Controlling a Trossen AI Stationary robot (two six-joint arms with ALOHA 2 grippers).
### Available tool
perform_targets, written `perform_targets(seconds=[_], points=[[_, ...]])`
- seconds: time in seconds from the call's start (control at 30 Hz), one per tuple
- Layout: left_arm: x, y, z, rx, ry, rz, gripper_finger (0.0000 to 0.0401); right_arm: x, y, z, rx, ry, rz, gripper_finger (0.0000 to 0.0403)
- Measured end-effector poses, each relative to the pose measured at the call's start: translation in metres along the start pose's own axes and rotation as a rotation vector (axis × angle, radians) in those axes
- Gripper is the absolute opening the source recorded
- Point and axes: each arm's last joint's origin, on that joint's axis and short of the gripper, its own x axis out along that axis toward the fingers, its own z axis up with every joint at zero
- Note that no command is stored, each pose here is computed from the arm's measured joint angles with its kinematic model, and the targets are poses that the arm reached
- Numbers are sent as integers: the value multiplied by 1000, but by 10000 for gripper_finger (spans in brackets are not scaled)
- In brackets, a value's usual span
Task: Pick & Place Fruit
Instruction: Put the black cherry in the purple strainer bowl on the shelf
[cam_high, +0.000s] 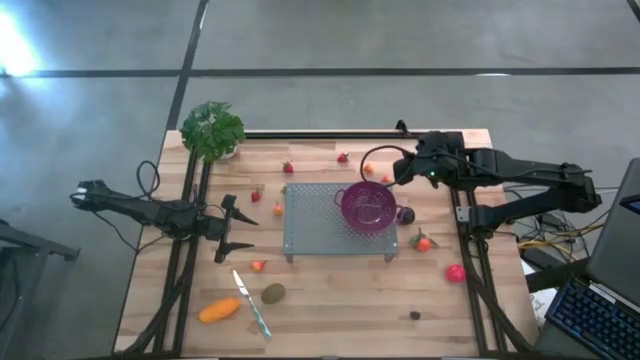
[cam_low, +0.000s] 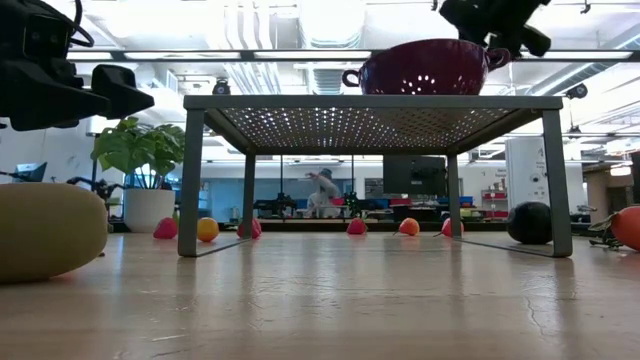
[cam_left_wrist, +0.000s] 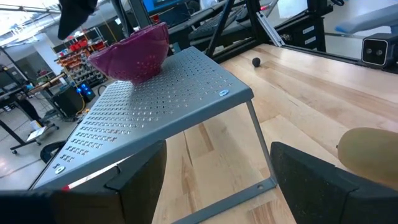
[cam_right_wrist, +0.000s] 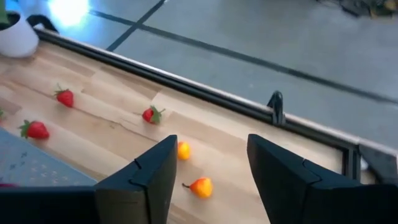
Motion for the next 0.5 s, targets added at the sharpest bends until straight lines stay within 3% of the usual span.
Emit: perform_targets(seconds=[0.3,0.43,0.5], points=[[0,0,0,0,0,-1,291,-14,-22,0,168,-113,-8,210],[0,0,0,0,0,0,291,-22,-24,9,161,-190,39,217],[0,0,0,0,1,-1,291,-25,-22,17,73,-253,18,222]])
